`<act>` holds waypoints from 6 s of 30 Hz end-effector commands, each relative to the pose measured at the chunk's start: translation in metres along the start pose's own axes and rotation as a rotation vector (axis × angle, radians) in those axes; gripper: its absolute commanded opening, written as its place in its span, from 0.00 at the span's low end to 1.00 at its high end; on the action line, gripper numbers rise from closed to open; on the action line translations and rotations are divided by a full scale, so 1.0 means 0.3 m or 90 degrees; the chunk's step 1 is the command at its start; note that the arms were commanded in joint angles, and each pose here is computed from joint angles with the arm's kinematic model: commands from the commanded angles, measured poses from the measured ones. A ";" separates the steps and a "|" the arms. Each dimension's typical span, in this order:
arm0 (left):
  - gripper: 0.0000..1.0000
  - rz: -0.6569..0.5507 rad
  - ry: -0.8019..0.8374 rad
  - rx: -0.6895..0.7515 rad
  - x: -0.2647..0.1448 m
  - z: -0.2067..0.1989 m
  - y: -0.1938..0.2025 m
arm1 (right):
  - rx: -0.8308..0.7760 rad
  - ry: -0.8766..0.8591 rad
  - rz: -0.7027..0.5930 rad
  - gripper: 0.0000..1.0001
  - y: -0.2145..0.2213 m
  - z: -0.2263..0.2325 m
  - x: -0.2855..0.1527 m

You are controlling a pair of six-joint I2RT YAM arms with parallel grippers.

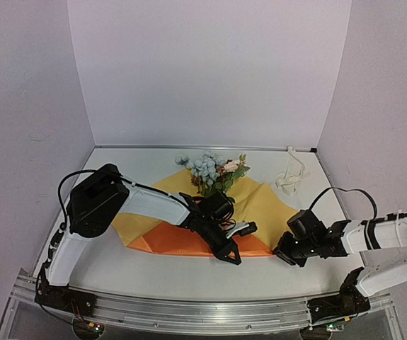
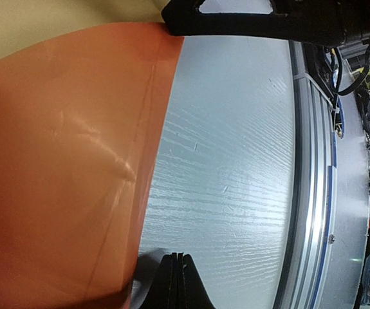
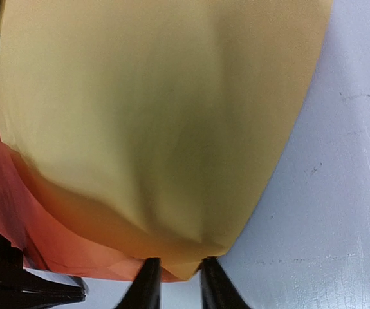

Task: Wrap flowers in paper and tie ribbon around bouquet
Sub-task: Pick up the one-fourth-folded wrapping paper from the center of the board, then fold the one-fourth-folded wrapping paper at the center of the board, then pass from the right arm to the left

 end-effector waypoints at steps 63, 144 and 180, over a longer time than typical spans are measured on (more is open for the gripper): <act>0.00 -0.013 -0.192 0.109 0.058 0.053 -0.066 | -0.265 -0.115 -0.033 0.00 -0.052 0.154 -0.309; 0.00 -0.117 -0.253 -0.164 -0.373 0.085 0.218 | -0.260 -0.309 0.311 0.00 0.112 0.742 -0.143; 0.68 -0.300 0.005 -0.307 -0.524 0.139 -0.063 | -0.224 -0.347 0.383 0.00 0.199 0.679 -0.066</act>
Point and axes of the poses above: each gripper's point midway between its finger pads, its own x axis out along the fingers, its own z axis along the line the jaws close on, y = z × x, the point moved 1 cm from there along -x, back along the fingers, and after that the axes turned 2 degrees about -x, right-handed, at the moved point
